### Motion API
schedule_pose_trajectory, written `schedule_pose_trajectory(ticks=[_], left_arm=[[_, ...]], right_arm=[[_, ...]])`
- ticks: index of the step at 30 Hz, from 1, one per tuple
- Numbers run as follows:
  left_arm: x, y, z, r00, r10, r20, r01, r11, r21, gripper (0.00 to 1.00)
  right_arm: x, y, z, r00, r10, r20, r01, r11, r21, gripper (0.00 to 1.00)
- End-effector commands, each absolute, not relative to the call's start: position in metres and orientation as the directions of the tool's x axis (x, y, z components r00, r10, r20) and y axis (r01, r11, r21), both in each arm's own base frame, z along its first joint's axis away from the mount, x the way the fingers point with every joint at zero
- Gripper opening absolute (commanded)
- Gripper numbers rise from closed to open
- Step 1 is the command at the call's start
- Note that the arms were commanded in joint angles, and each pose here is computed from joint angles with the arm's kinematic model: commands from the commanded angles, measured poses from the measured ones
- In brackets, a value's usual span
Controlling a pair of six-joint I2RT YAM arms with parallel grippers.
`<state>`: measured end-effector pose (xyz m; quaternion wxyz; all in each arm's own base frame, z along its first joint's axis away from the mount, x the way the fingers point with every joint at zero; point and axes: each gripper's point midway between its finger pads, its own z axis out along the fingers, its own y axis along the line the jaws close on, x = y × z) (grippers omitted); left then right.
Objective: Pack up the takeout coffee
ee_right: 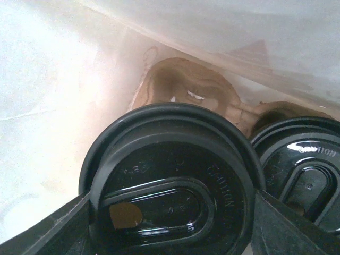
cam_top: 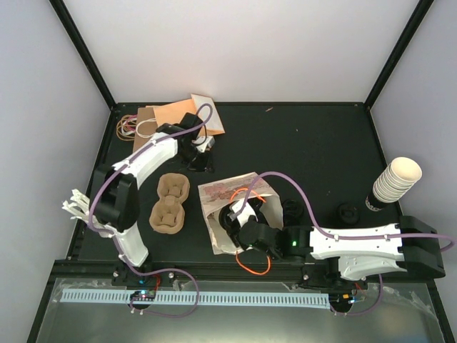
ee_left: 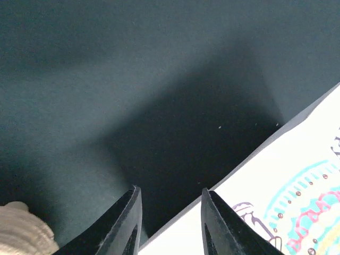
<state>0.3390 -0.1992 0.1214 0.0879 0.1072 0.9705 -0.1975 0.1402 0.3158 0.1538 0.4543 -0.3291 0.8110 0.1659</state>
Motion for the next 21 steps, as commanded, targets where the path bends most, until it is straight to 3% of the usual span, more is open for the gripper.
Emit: schedule_pose_trajectory(ticks=[1, 14, 21], left_arm=[[0.337, -0.213, 0.115, -0.954, 0.236, -0.186, 0.289, 0.892, -0.349, 0.33], [0.314, -0.222, 0.087, -0.952, 0.298, -0.067, 0.299, 0.866, -0.401, 0.28], [0.299, -0.224, 0.091, -0.951, 0.303, -0.070, 0.301, 0.846, -0.441, 0.26]], right_arm=[[0.145, 0.325, 0.162, -0.332, -0.352, -0.875, -0.676, 0.736, -0.039, 0.50], [0.151, 0.341, 0.159, -0.275, -0.388, -0.880, -0.682, 0.723, -0.105, 0.50], [0.158, 0.351, 0.158, -0.245, -0.419, -0.874, -0.670, 0.725, -0.159, 0.49]])
